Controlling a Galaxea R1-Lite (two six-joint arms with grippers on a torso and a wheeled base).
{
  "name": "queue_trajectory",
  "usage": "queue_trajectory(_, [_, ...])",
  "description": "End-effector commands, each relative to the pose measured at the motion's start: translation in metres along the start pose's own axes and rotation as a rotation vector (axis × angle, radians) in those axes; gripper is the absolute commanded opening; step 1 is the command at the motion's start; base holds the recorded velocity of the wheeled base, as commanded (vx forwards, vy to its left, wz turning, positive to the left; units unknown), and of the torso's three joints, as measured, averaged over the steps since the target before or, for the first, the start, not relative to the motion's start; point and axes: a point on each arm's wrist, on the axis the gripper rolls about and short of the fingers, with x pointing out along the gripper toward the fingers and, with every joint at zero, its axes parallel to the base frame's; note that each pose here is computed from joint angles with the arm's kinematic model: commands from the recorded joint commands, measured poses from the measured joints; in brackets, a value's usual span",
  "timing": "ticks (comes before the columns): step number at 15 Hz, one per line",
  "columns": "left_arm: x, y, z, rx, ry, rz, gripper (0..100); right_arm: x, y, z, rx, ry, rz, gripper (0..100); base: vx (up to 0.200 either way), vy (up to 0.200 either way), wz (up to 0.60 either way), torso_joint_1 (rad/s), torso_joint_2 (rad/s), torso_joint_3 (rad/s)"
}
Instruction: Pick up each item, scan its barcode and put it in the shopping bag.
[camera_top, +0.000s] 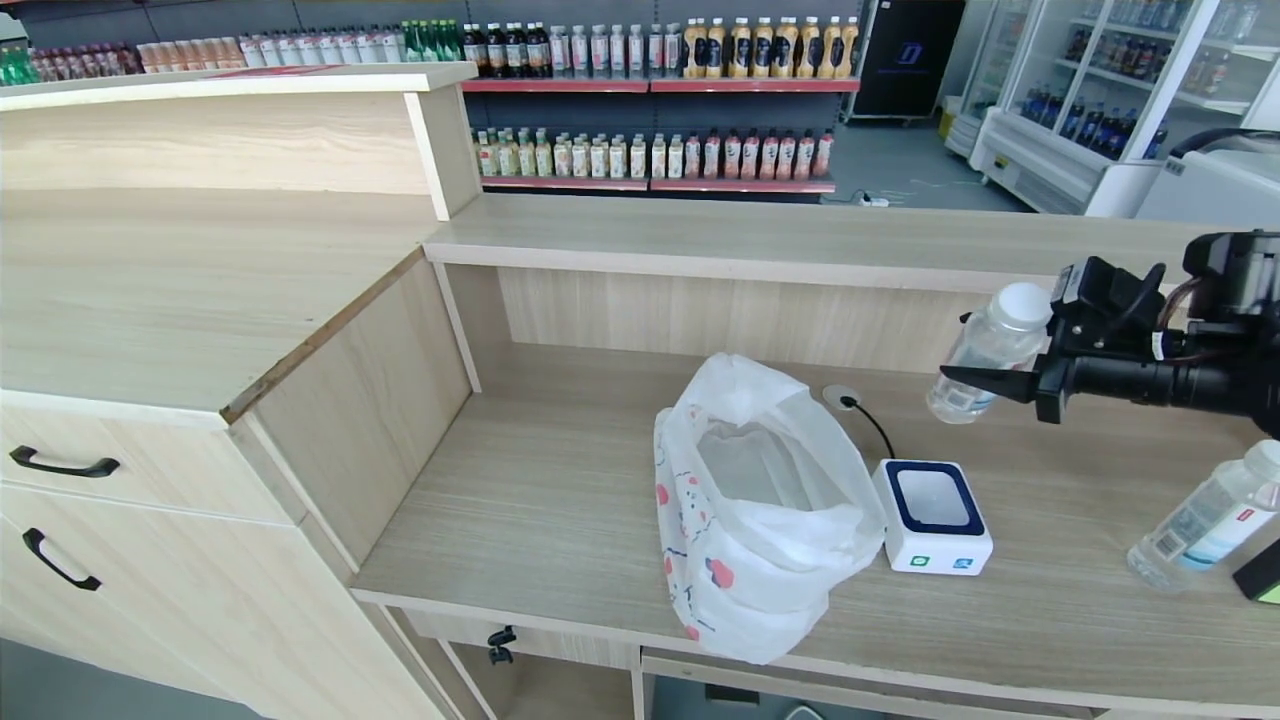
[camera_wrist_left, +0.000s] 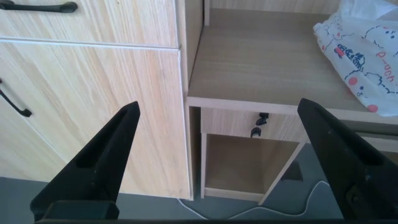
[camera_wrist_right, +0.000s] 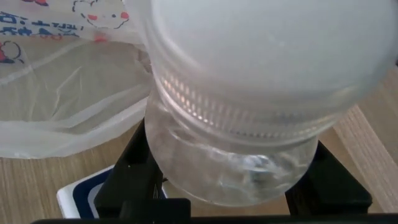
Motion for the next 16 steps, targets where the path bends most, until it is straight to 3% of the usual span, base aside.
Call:
queue_trajectory(1, [0.0,0.0,0.0,0.0,0.001,0.0,100,0.017,0.008,-0.014,-0.008,-0.012,0.055,0,0.0,0.0,0.0,0.0,0.0,0.0])
queue_trajectory(10, [0.0,0.0,0.0,0.0,0.001,0.0,100,0.034,0.009,-0.031,-0.158,-0.065,0.104,0,0.0,0.0,0.0,0.0,0.0,0.0])
queue_trajectory(16, [0.0,0.0,0.0,0.0,0.001,0.0,100,0.053,0.013,-0.034,-0.159,-0.093,0.138,0,0.0,0.0,0.0,0.0,0.0,0.0])
